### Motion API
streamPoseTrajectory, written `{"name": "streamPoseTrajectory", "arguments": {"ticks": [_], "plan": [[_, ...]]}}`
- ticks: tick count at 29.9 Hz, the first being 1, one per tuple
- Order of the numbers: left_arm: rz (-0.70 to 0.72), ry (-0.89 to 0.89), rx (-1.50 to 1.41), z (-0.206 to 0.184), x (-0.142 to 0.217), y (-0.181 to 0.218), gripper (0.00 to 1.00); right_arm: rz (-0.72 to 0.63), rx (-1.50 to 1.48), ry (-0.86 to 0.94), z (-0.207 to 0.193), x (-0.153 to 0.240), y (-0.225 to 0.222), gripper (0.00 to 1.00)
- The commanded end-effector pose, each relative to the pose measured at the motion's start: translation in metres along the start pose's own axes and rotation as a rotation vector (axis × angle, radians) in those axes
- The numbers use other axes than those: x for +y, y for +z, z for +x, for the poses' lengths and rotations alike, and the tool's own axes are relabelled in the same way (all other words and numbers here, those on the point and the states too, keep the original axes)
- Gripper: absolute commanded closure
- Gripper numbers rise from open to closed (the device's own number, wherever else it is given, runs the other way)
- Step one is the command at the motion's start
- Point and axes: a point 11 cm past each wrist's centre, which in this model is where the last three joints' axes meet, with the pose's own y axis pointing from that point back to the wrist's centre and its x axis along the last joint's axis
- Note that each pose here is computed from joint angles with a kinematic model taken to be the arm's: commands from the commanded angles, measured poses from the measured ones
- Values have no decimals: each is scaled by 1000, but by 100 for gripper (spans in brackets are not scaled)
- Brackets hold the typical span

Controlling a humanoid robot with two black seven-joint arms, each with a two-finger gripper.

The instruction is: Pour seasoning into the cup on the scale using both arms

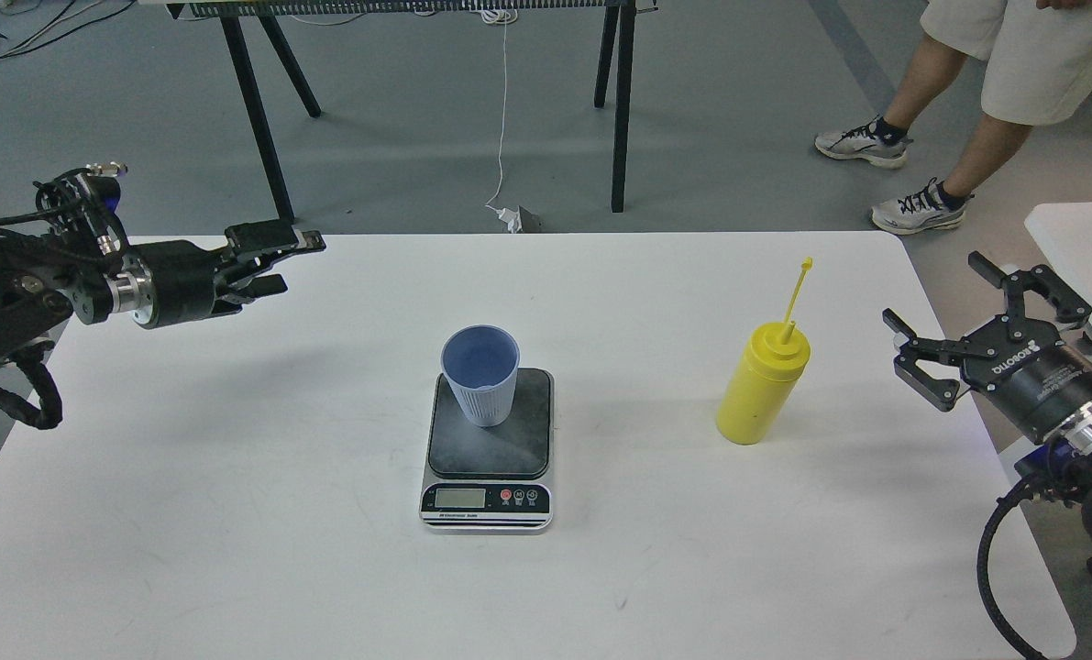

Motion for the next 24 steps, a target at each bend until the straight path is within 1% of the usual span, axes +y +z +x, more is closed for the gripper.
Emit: {"name": "streamPoseTrajectory", "arguments": {"ticks": [1,3,6,10,17,24], "plan": [[-88,84,59,20,5,19,1,-32,72,-23,-14,-31,-10,1],[-119,114,76,28,9,26,1,-37,104,-27,-18,-44,-16,1],[-154,153,92,39,14,33,1,-17,115,-11,-14,-52,-25,1],[-174,180,102,46,20,37,1,-8,79,-38,-18,-69,-15,1],[-174,200,124,50,27,33,1,-7,84,-26,-15,-69,-16,1],[-180,189,131,45,21,33,1,-8,77,-14,-10,-70,-12,1]]}}
